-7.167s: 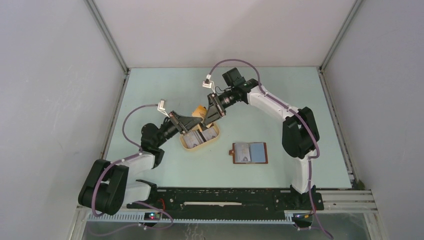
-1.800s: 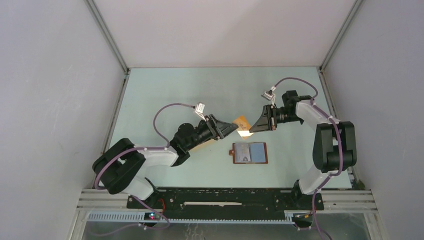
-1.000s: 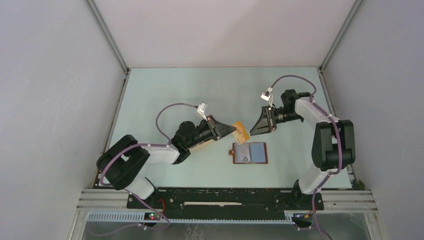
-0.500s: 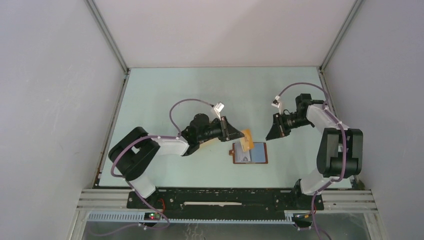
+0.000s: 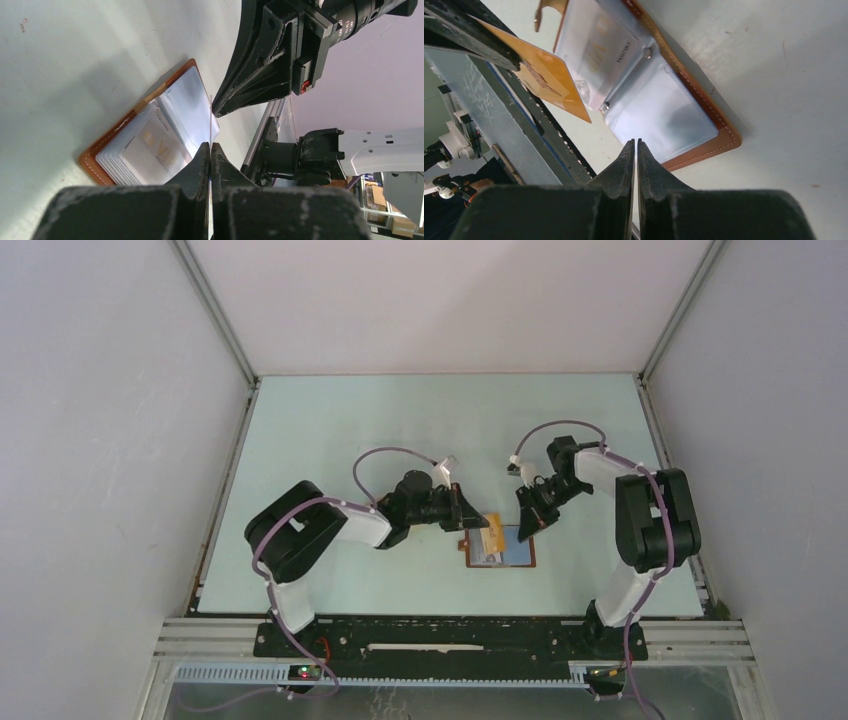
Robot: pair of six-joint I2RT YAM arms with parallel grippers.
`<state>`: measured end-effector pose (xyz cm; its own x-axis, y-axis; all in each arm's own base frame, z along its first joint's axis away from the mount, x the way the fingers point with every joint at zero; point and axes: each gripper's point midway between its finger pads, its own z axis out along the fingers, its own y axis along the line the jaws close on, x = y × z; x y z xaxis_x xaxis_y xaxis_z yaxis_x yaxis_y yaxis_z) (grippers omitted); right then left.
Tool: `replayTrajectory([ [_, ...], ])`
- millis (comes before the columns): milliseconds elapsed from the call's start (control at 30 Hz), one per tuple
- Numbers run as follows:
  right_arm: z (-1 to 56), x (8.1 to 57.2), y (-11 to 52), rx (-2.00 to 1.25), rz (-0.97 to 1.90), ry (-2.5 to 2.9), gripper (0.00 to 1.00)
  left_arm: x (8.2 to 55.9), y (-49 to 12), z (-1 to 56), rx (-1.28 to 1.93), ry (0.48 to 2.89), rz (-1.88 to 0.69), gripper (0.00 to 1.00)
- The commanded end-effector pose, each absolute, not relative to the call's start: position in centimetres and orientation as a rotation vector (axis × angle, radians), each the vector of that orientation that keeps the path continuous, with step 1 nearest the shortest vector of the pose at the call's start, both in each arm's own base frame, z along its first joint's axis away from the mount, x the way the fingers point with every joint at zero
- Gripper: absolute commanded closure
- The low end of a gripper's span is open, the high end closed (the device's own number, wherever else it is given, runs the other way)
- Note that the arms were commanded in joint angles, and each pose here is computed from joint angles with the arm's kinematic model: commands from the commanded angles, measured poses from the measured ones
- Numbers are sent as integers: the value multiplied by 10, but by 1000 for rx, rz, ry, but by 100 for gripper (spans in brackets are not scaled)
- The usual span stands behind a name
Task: Put the credit cards into the card holder
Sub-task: Insert the credit card into the card holder.
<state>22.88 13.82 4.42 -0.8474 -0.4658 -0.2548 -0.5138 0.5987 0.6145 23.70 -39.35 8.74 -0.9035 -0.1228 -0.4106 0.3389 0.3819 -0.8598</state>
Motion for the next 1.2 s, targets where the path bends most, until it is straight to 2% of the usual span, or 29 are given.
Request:
replayTrajectory([
  [0, 33, 234, 132, -827, 1008, 2803, 89, 247, -404, 91, 225, 2210, -1523, 100],
  [1167, 23, 232, 132, -838, 963, 2861, 90, 250, -414, 48, 187, 2378, -1420, 100],
])
